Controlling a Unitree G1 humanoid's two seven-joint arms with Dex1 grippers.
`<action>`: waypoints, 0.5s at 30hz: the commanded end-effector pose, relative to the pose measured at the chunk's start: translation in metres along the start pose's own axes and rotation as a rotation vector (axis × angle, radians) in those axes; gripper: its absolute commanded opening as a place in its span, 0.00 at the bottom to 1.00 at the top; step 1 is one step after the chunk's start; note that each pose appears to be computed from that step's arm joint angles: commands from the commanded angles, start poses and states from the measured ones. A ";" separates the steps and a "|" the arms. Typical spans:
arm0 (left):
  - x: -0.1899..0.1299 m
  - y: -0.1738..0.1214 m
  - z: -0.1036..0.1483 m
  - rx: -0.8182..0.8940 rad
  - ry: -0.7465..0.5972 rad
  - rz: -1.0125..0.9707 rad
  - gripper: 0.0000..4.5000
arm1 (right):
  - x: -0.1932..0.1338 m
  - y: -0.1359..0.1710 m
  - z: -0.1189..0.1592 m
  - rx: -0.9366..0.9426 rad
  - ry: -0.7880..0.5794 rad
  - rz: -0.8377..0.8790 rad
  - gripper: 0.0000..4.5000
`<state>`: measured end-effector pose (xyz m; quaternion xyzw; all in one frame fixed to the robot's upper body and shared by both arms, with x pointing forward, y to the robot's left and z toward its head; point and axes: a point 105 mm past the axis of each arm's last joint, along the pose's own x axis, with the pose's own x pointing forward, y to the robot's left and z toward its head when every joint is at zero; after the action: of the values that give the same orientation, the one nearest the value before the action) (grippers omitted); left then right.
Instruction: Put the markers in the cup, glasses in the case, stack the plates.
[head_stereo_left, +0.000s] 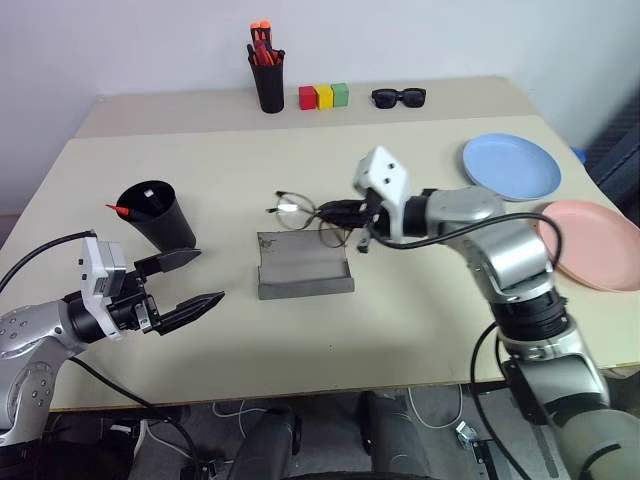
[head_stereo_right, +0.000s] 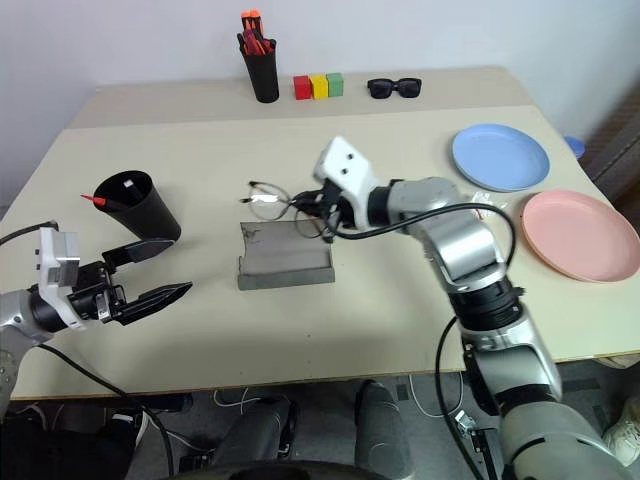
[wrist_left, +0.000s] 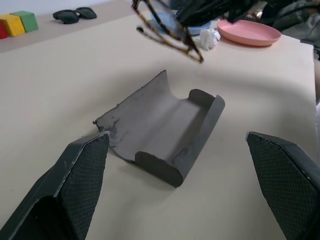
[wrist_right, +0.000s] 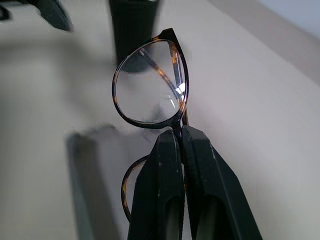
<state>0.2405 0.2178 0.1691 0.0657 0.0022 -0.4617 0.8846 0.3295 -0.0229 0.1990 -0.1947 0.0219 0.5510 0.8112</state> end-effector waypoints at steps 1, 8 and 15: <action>0.000 -0.004 0.009 0.041 -0.027 -0.003 1.00 | 0.010 0.001 -0.008 -0.046 0.016 -0.049 0.02; 0.003 -0.008 0.008 0.039 -0.030 -0.009 1.00 | 0.014 0.010 -0.029 -0.064 0.041 -0.044 0.02; 0.010 -0.004 0.010 0.052 -0.035 -0.020 1.00 | 0.007 0.016 -0.038 -0.094 0.064 -0.014 0.15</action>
<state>0.2422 0.2100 0.1725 0.0698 -0.0104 -0.4653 0.8824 0.3275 -0.0285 0.1430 -0.2386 0.0551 0.5367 0.8075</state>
